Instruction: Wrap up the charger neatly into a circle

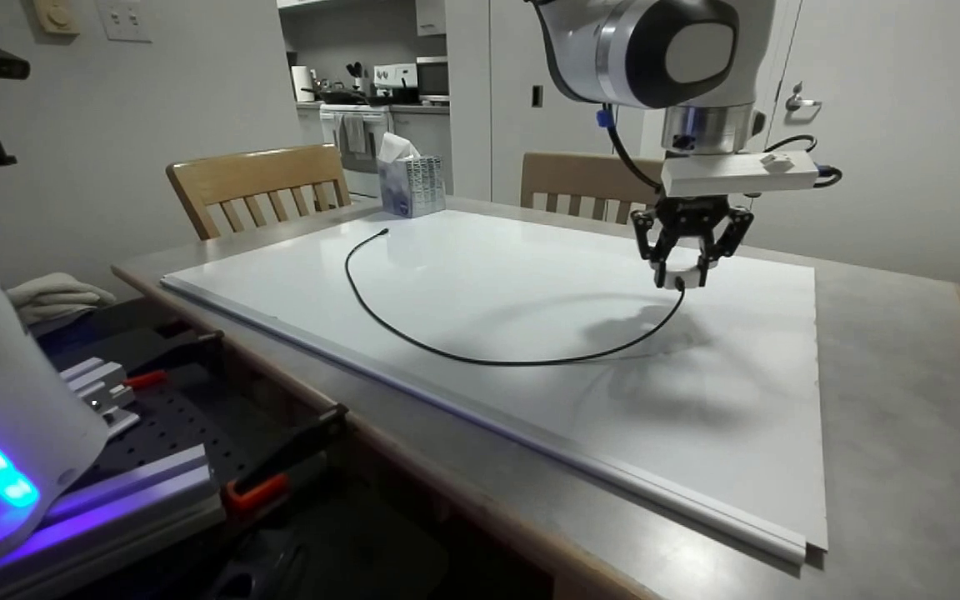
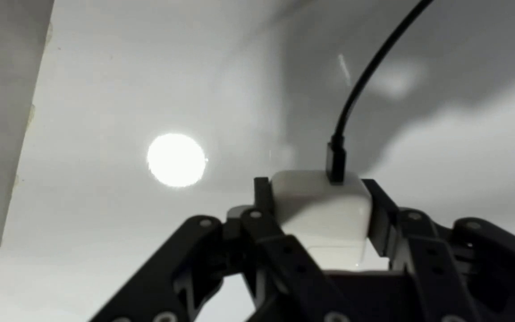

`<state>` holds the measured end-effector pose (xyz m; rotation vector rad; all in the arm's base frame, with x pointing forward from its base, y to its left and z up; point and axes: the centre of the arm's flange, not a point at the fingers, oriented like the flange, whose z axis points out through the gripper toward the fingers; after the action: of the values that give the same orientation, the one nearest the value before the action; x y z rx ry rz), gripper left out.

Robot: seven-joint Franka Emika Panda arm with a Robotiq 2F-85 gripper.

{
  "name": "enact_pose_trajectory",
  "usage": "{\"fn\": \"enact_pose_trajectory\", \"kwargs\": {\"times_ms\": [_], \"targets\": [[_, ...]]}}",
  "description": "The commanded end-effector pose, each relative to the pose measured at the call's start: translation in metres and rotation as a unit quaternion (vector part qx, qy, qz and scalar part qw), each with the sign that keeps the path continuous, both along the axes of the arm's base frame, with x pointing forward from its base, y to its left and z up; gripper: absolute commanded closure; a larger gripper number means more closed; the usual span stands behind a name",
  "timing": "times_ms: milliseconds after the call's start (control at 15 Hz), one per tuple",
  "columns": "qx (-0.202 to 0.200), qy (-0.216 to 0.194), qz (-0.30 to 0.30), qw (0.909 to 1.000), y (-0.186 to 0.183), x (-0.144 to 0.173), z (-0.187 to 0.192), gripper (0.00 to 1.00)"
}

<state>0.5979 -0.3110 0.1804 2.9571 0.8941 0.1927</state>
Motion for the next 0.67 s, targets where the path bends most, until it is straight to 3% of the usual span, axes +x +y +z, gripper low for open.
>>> {"fn": "enact_pose_trajectory", "kwargs": {"times_ms": [0,267,333,467,600], "targets": [[0.000,0.001,-0.001,1.0000,0.002,0.001,-0.001,0.50],[-0.003,0.004,-0.007,1.0000,-0.006,-0.004,-0.002,0.50],[-0.003,0.004,-0.007,1.0000,-0.006,-0.004,-0.002,0.75],[0.003,0.009,0.041,0.9991,0.008,0.011,-0.002,0.75],[0.010,-0.011,0.103,0.9946,0.031,0.023,-0.001,0.75]]}}
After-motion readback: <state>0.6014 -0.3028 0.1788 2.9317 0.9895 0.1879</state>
